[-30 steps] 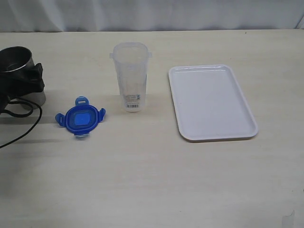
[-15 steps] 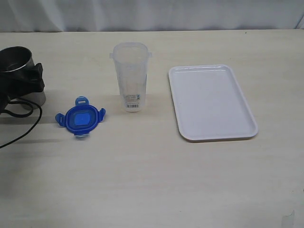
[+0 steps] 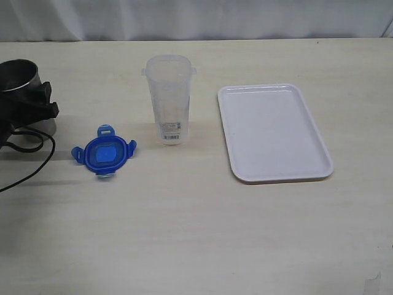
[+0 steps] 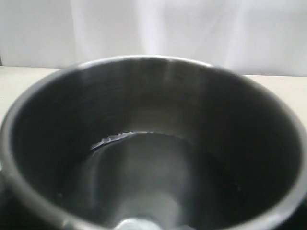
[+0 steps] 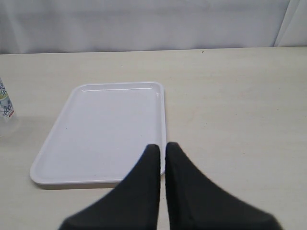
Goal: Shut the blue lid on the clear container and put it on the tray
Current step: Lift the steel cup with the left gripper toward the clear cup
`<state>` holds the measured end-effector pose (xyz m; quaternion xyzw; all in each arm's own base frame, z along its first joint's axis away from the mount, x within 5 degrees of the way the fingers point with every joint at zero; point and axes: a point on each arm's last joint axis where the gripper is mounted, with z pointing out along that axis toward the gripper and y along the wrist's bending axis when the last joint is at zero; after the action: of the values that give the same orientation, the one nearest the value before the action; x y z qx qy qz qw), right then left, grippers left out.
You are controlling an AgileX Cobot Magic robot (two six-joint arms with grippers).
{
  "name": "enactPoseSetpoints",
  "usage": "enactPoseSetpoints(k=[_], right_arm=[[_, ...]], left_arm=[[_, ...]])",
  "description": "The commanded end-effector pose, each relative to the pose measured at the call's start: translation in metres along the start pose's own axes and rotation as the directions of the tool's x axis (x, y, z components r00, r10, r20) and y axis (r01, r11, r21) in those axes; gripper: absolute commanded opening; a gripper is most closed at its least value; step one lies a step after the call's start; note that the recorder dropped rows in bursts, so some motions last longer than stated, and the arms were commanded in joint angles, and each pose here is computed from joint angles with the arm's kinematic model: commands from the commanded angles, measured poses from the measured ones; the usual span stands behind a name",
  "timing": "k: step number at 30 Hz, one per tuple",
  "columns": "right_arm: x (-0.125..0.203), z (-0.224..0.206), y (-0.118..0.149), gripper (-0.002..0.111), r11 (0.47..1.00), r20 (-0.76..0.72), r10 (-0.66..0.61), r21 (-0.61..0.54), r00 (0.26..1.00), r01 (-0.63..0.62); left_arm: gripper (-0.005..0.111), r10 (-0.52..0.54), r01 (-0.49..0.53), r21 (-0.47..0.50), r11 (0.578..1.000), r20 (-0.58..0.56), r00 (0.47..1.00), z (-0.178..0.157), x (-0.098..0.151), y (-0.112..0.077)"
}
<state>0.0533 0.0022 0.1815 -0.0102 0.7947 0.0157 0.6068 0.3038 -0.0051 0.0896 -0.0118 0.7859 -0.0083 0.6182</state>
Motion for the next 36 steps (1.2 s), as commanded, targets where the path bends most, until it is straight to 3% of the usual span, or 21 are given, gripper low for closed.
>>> enactPoseSetpoints(k=[1,5,9,14,28,36], right_arm=[[0.0,0.0,0.0,0.004,1.0,0.006,0.002,-0.003,1.0,-0.002],[0.0,0.0,0.0,0.004,1.0,0.006,0.002,-0.003,1.0,-0.002],[0.0,0.0,0.0,0.004,1.0,0.006,0.002,-0.003,1.0,-0.002],[0.0,0.0,0.0,0.004,1.0,0.006,0.002,-0.003,1.0,-0.002],[0.0,0.0,0.0,0.004,1.0,0.006,0.002,-0.003,1.0,-0.002],[0.0,0.0,0.0,0.004,1.0,0.006,0.002,-0.003,1.0,-0.002]], left_arm=[[0.0,-0.009,0.009,-0.008,1.0,-0.007,1.0,0.001,-0.002,0.001],[0.0,-0.009,0.009,-0.007,1.0,0.008,1.0,0.001,-0.004,0.001],[0.0,0.03,-0.034,0.1,0.994,0.041,0.999,0.0,-0.009,-0.009],[0.0,0.003,-0.01,0.13,0.991,0.054,0.999,-0.001,-0.014,-0.012],[0.0,0.028,-0.09,0.241,0.966,0.252,0.967,-0.005,-0.073,-0.025],[0.0,0.067,-0.134,0.327,0.936,0.209,0.976,0.015,-0.094,-0.058]])
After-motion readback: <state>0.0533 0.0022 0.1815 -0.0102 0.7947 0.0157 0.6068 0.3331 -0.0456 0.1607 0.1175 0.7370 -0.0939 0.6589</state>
